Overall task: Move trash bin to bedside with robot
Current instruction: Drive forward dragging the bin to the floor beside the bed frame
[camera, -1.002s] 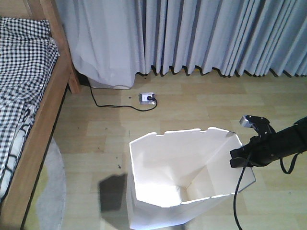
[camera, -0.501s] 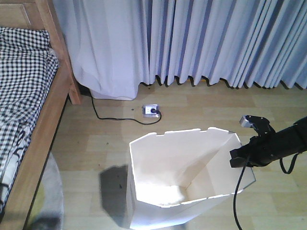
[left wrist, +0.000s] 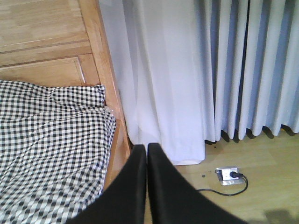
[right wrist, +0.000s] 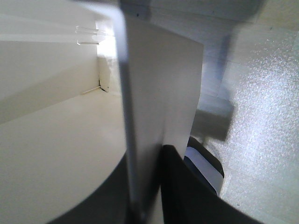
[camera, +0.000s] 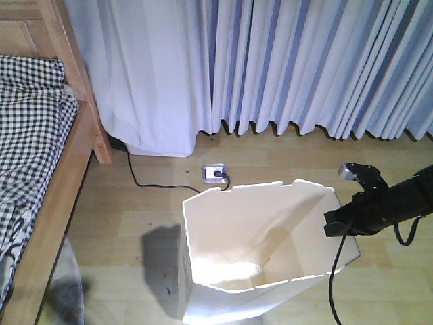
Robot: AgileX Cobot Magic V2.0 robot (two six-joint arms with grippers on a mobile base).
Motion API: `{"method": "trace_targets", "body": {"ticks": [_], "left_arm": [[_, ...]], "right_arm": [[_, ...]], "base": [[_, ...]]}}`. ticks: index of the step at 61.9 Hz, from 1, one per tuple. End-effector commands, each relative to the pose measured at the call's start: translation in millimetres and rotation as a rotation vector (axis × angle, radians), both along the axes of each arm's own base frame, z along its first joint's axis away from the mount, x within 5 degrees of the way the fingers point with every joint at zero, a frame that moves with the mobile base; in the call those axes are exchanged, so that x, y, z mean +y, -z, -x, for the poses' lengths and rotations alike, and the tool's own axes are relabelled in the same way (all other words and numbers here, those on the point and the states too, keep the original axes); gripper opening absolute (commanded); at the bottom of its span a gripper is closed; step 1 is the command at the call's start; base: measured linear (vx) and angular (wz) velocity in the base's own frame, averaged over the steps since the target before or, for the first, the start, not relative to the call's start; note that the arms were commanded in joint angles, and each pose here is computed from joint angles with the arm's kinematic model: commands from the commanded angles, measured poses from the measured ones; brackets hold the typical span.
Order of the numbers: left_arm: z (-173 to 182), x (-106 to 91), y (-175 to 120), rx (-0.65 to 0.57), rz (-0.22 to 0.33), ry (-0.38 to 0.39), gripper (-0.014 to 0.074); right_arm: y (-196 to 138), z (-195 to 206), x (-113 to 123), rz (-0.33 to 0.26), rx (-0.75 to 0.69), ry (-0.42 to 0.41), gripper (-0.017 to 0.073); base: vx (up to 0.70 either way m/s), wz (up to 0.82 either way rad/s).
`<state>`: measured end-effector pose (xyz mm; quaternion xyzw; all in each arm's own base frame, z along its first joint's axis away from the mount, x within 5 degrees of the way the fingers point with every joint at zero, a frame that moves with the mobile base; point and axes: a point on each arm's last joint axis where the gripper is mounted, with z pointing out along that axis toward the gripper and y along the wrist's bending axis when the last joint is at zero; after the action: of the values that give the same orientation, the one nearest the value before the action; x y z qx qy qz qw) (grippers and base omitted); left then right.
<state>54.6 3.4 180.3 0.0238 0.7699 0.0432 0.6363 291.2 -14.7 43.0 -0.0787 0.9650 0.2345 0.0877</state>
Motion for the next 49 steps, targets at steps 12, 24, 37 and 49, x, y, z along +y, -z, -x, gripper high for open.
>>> {"method": "trace_targets", "body": {"ticks": [12,24,37,49], "left_arm": [[-1.3,-1.3,2.4,-0.055,0.012,0.015,-0.0006],[-1.3,-1.3,2.4,-0.055,0.012,0.015,-0.0006],[-1.3,-1.3,2.4,-0.055,0.012,0.015,-0.0006],[-1.3,-1.3,2.4,-0.055,0.012,0.015,-0.0006]], "right_arm": [[-30.9,-5.3,11.7,-0.179,-0.029,0.019,-0.0006],[-30.9,-5.3,11.7,-0.179,-0.029,0.019,-0.0006],[-30.9,-5.3,11.7,-0.179,-0.029,0.019,-0.0006],[-30.9,-5.3,11.7,-0.179,-0.029,0.019,-0.0006]], "base": [[0.18,-0.03],[0.17,-0.02],[0.16,0.01],[0.15,0.06]]}}
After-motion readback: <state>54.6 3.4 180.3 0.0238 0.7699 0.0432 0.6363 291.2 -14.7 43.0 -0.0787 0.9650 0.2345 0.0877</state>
